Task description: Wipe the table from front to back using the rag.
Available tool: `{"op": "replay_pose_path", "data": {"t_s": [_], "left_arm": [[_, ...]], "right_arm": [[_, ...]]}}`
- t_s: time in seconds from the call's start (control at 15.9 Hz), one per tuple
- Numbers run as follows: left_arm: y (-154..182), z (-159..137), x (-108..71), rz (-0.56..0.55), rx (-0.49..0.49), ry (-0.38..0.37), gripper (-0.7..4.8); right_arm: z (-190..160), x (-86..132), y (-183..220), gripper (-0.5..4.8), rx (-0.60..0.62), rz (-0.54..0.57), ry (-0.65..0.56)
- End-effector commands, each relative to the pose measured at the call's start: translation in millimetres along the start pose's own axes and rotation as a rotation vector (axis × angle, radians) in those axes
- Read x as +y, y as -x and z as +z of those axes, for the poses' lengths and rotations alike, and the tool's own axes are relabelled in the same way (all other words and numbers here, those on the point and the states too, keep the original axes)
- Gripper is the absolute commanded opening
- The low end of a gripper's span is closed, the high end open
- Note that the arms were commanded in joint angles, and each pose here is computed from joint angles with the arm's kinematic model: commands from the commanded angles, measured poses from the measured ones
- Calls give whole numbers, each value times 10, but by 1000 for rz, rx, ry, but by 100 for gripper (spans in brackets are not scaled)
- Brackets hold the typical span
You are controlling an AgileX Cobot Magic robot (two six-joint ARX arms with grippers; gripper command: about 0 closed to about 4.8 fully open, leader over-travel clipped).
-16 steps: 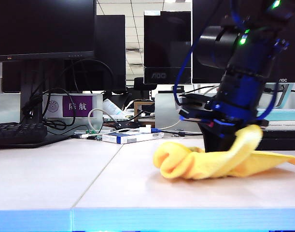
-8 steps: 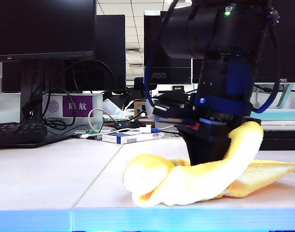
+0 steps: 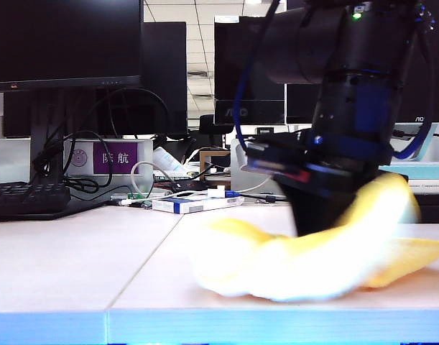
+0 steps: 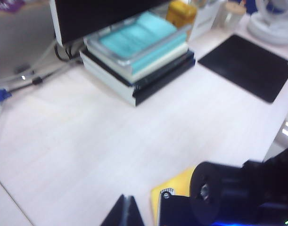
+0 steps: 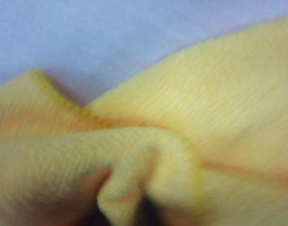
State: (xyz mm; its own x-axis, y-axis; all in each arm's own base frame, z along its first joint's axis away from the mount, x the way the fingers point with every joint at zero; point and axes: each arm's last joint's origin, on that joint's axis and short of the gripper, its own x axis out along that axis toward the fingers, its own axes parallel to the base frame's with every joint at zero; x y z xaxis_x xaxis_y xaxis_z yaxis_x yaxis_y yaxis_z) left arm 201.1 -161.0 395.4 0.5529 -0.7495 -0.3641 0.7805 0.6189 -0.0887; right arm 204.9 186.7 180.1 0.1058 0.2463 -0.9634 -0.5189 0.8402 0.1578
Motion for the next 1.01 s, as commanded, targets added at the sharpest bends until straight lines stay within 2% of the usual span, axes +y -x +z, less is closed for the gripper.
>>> {"op": "replay_pose_path", "data": {"t_s": [0.06, 0.19, 0.25, 0.31, 0.38, 0.44, 0.5, 0.57, 0.63, 0.75, 0.82, 0.88, 1.01], "left_arm": [[-76, -125, 25, -5, 84, -146, -5], [-112, -262, 137, 9, 128, -126, -5], [-159, -371, 188, 1, 156, -108, -5], [-183, -455, 252, 17, 179, -90, -5], [-204, -526, 306, 30, 201, -75, -5], [-260, -600, 333, 28, 226, -65, -5], [-314, -654, 351, 12, 242, -62, -5], [-355, -689, 362, 0, 256, -64, -5], [-417, -725, 374, -37, 270, -55, -5], [-498, -770, 387, -97, 282, -63, -5], [-537, -802, 397, -114, 293, -90, -5], [-577, -838, 411, -124, 306, -115, -5], [-664, -922, 429, -169, 314, -127, -5]], "right_arm": [[63, -21, 119, 208, -6, 59, -19], [164, 4, 256, 207, -39, 73, -13], [239, 13, 357, 152, -69, 70, 0], [296, 31, 431, 48, -94, 71, 11], [345, 48, 494, -4, -118, 78, 19], [385, 61, 555, -5, -135, 80, 21], [408, 51, 603, 4, -143, 79, 17], [420, 48, 635, 65, -143, 78, 14], [436, 29, 681, 188, -145, 75, 8], [447, -11, 742, 199, -151, 71, 1], [453, -27, 777, 134, -156, 65, 0], [457, -50, 818, -19, -161, 65, -1], [465, -85, 890, -1, -188, 65, -9]]}}
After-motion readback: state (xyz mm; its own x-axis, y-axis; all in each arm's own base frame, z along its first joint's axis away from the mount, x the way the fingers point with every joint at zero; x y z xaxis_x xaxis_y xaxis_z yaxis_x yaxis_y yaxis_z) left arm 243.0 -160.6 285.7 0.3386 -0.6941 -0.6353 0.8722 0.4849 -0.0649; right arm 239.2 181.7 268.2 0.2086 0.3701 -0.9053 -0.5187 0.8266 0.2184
